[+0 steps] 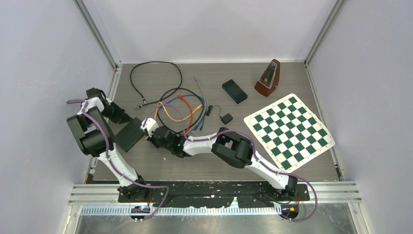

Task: Insert the plug into the switch port
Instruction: Insert the connector into the switch port.

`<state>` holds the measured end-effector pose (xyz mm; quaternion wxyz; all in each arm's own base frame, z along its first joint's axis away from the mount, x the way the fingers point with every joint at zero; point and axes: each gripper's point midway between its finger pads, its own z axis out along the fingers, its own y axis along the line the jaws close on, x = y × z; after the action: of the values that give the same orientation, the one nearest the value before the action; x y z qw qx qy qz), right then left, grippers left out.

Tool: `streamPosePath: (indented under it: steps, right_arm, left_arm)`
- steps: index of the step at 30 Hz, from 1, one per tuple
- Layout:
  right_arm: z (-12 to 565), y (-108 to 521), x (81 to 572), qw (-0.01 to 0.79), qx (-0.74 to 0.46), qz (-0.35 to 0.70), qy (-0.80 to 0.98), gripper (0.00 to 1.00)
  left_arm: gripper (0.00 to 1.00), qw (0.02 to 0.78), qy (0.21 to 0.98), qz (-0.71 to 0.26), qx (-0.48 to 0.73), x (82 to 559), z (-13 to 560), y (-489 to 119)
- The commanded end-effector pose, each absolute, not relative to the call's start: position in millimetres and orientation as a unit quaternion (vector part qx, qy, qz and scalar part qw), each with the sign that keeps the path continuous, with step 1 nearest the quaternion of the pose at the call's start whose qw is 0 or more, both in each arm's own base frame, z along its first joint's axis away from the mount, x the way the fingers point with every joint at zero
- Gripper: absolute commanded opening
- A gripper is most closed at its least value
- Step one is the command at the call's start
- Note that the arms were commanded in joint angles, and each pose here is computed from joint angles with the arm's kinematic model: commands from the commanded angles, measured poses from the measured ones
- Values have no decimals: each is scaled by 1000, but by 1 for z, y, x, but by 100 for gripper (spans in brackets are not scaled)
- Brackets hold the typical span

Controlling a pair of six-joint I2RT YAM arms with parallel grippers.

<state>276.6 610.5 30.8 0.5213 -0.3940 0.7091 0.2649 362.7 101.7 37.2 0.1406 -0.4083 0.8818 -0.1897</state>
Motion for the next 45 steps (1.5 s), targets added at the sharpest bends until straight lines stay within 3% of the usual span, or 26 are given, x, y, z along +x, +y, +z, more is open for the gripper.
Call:
streamPosePath:
  steps: [1, 12, 26, 28, 33, 37, 41, 45]
  right_arm:
    - [62, 617, 295, 552, -356, 288, 697, 5]
    - [79, 632, 310, 567, -336, 288, 695, 5]
    - [81, 640, 314, 575, -294, 319, 693, 6]
    - [76, 636, 302, 564, -328, 320, 687, 11]
    - [95, 611, 292, 563, -321, 335, 684, 38]
    - [110, 588, 282, 543, -331, 339, 693, 53]
    - [156, 552, 274, 558, -315, 346, 685, 54]
    - [207, 506, 261, 574, -287, 359, 678, 52]
  left_arm:
    - [12, -17, 885, -236, -401, 300, 34, 38]
    - [9, -25, 888, -216, -406, 277, 20, 39]
    - [13, 13, 878, -198, -435, 273, 20, 46]
    - [22, 42, 878, -178, -442, 278, 30, 55]
    - [46, 117, 864, -122, -475, 295, 59, 85]
    - [49, 168, 849, -117, -486, 301, 80, 90]
    - [50, 226, 845, -116, -470, 307, 99, 91]
    - [48, 231, 870, -134, -414, 319, 95, 57]
